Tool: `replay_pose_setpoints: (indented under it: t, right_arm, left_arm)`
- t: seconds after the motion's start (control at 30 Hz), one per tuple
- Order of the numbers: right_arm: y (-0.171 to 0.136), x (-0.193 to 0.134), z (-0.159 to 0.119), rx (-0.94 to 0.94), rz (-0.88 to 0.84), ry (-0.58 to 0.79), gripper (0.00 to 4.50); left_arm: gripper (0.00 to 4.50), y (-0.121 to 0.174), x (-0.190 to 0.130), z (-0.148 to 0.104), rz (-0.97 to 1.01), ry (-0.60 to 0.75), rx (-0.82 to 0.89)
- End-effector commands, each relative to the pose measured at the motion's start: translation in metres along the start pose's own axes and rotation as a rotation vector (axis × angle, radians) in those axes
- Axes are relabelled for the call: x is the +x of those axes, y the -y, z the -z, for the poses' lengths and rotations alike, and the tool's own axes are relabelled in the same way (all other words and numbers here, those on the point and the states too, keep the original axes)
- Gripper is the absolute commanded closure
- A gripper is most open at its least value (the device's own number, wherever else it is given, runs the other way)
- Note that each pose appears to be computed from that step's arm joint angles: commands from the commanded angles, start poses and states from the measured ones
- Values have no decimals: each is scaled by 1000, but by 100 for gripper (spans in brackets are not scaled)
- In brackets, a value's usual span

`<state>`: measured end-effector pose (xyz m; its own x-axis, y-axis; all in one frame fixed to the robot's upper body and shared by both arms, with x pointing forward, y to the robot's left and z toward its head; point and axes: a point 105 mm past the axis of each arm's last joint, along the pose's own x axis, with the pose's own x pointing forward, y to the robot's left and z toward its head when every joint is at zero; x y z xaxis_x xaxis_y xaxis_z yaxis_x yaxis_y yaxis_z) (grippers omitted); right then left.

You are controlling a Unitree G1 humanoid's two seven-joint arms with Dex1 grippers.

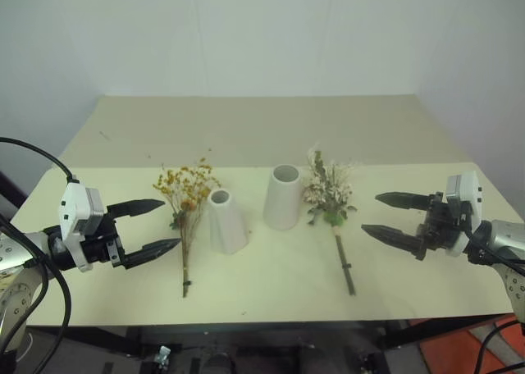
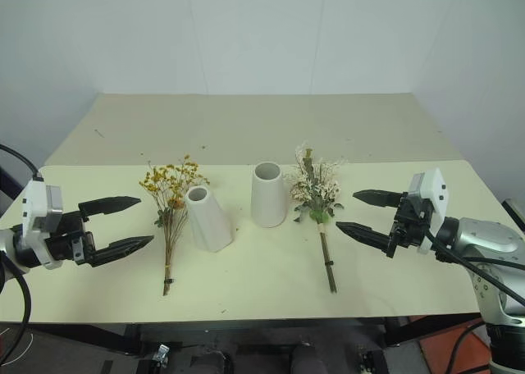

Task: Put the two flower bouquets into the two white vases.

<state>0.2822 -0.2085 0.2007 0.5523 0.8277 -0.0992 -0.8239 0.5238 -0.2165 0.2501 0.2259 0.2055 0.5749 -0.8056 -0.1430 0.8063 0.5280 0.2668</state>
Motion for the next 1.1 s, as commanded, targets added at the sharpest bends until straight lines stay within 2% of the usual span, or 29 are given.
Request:
replay_pose_setpoints:
  t: [0.03, 0.3, 0.47, 0.6, 0.73, 0.93, 1.1]
  right_arm:
    - [5, -3, -12, -51, 26, 7, 0]
    - [7, -2, -11, -51, 34, -2, 0]
    - [21, 12, -7, 41, 158, -89, 0]
    - [30, 26, -3, 144, 259, -192, 0]
    - [19, 38, 4, 247, 238, -351, 0]
    - [14, 49, 36, 355, 265, -604, 0]
    - [12, 64, 59, 357, 266, -681, 0]
  left_arm:
    - [3, 0, -2, -11, 0, 26, 36]
    - [3, 1, -1, -13, 13, 39, 44]
    - [3, 1, 7, -27, 65, 79, 83]
    - [3, -1, 17, -40, 130, 120, 120]
    - [3, -6, 26, -49, 185, 143, 144]
    - [3, -14, 41, -52, 235, 166, 160]
    - [3, -16, 47, -49, 249, 169, 159]
